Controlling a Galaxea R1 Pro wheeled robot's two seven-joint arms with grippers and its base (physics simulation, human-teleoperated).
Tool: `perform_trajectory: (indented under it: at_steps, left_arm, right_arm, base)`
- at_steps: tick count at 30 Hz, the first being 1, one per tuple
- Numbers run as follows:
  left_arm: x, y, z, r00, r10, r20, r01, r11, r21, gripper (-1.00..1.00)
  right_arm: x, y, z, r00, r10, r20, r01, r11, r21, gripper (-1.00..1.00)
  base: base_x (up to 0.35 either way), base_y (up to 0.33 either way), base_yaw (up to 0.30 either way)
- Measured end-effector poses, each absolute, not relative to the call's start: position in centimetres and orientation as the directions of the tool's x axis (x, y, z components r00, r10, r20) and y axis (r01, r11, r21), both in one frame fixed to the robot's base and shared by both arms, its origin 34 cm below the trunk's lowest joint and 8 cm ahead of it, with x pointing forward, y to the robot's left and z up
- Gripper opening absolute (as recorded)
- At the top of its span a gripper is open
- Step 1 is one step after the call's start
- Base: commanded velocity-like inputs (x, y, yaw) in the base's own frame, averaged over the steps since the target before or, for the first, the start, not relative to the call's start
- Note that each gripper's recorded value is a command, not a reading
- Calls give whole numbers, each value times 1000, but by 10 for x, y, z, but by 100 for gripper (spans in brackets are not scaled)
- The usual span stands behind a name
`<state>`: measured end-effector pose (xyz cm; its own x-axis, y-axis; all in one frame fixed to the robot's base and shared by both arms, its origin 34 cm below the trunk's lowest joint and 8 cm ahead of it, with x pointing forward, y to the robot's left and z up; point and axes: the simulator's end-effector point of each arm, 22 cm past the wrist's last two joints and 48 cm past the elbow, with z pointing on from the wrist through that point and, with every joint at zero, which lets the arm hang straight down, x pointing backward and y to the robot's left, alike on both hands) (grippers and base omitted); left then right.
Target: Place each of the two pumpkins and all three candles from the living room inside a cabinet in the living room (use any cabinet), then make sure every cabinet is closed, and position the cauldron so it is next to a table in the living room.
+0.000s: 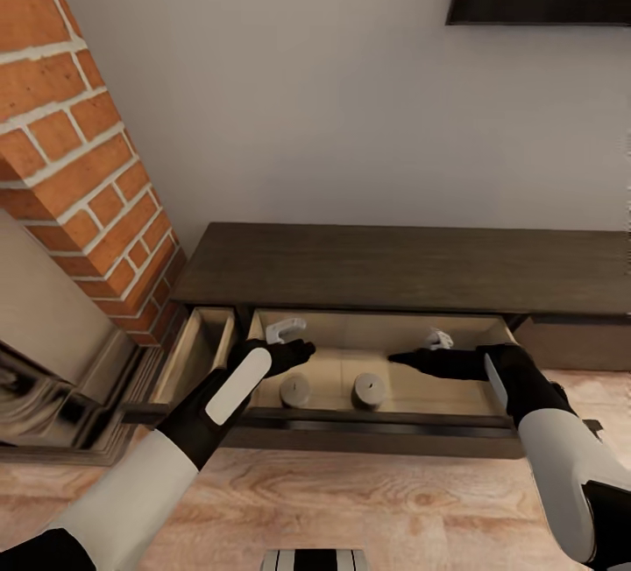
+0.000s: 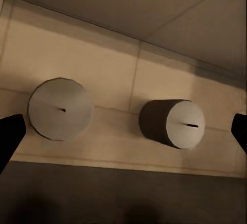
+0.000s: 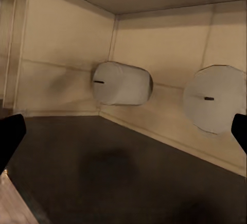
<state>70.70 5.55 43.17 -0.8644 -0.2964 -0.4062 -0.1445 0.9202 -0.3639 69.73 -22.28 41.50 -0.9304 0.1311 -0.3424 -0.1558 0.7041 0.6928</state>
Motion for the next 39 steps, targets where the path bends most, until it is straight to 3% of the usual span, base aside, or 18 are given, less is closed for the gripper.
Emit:
perform_trajectory:
  at_steps: [16,27,39]
  left_arm:
    - [718,35,484,-866,-306,-395,-78,864,-498,100]
    - [705,7,514,-911,-247,-331,-5,808,-589,100]
    - [707,2,537,-914,-243,-324,-5,807,-591,100]
  right_arm:
    - [698,-241,469,-929,136,-345,-181,646,741,100]
    - [702,-262,494,-923,128,-362,-189,669,719,100]
    - [696,-274,510,-930,127,-346,-171,684,709,100]
  base:
    - [-82,0,0]
    - [-4,0,0]
    - [-292,0,0]
